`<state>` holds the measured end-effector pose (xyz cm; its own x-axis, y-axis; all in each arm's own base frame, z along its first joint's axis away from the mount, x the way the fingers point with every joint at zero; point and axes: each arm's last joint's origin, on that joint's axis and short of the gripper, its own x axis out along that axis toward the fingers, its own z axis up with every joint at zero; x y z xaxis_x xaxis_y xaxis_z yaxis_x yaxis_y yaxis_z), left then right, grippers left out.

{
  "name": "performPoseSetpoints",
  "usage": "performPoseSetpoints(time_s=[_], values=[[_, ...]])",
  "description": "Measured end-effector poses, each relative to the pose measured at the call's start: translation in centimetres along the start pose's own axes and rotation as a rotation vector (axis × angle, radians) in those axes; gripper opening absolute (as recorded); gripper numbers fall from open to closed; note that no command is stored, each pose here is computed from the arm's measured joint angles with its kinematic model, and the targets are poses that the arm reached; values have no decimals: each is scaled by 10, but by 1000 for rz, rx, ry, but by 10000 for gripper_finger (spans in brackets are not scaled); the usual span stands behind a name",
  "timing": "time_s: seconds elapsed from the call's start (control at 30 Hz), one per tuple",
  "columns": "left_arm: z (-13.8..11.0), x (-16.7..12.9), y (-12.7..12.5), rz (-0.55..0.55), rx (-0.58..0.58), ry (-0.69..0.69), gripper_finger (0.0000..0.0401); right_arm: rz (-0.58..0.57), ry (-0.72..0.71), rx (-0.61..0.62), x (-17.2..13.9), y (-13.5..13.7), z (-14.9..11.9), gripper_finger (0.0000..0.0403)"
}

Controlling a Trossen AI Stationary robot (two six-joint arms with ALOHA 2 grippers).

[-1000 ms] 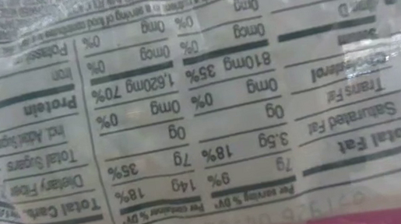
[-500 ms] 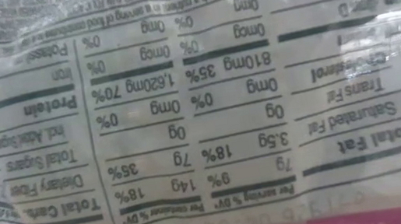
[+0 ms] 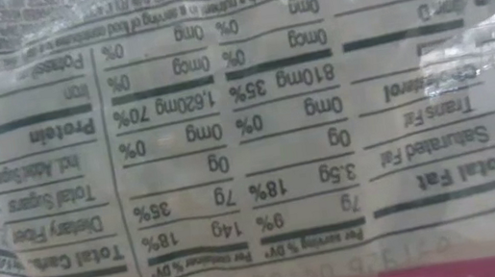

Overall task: Pick & Place Food Item
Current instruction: Put the blue spoon into the transparent bin

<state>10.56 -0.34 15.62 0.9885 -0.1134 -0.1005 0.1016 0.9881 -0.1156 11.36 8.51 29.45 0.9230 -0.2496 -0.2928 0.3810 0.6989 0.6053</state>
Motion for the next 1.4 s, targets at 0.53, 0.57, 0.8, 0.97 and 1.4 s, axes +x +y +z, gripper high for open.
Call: performPoseSetpoints(time_s=[0.53, 0.57, 0.8, 0.97, 1.4], values=[[0, 0, 0, 0, 0, 0, 0, 108, -7, -124, 56, -34, 21, 381], [0, 0, 0, 0, 0, 0, 0, 109, -2, -132, 58, -36, 23, 381], [0, 0, 0, 0, 0, 0, 0, 165, -83, -251, 69, -47, 44, 381], [0, 0, 0, 0, 0, 0, 0, 193, -155, -273, 74, -56, 51, 381], [0, 0, 0, 0, 0, 0, 0, 229, -149, -270, 76, -63, 56, 381]])
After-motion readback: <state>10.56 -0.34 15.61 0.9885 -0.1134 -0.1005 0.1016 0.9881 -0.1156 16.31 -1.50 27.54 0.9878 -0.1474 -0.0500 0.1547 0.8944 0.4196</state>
